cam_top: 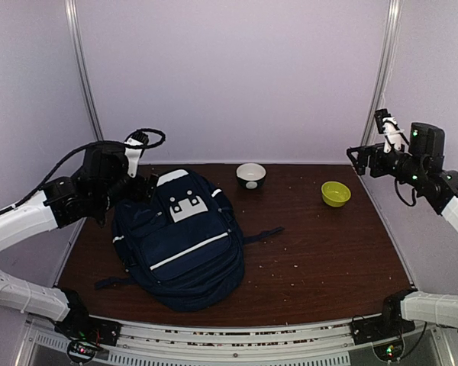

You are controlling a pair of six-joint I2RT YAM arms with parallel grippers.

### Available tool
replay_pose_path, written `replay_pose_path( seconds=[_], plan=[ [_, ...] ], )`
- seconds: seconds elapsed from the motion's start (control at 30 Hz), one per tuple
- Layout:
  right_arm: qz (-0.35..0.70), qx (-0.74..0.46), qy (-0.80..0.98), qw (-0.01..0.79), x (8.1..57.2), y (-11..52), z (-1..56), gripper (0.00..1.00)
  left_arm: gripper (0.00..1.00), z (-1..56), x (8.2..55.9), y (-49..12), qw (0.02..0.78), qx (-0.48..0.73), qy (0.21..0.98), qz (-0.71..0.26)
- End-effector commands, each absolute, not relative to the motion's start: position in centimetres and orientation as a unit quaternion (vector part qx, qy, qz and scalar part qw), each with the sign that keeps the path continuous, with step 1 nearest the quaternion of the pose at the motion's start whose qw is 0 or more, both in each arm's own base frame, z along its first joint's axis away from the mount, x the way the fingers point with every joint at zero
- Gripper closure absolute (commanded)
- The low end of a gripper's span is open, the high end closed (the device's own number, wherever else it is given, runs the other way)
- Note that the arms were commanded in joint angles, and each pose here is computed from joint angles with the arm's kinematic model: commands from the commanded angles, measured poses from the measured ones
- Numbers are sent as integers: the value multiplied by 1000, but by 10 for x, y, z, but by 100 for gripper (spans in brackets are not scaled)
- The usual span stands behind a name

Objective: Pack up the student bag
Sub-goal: Reset both arms

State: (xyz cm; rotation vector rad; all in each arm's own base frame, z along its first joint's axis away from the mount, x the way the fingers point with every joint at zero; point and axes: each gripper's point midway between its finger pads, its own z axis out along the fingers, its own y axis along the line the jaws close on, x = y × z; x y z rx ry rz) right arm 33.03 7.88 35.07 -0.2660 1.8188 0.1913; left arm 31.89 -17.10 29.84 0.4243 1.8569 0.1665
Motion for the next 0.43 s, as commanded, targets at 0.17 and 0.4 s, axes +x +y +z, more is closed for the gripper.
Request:
replay_pose_path(
  seconds=[0.17, 0.4],
  plan=[
    [72, -36, 762, 643, 331, 41, 344, 0, 2, 276, 312, -103, 558, 35, 823, 105],
    [77, -25, 763, 641, 331, 32, 328, 0, 2, 319, 284, -65, 662, -44, 744, 75]
  ],
)
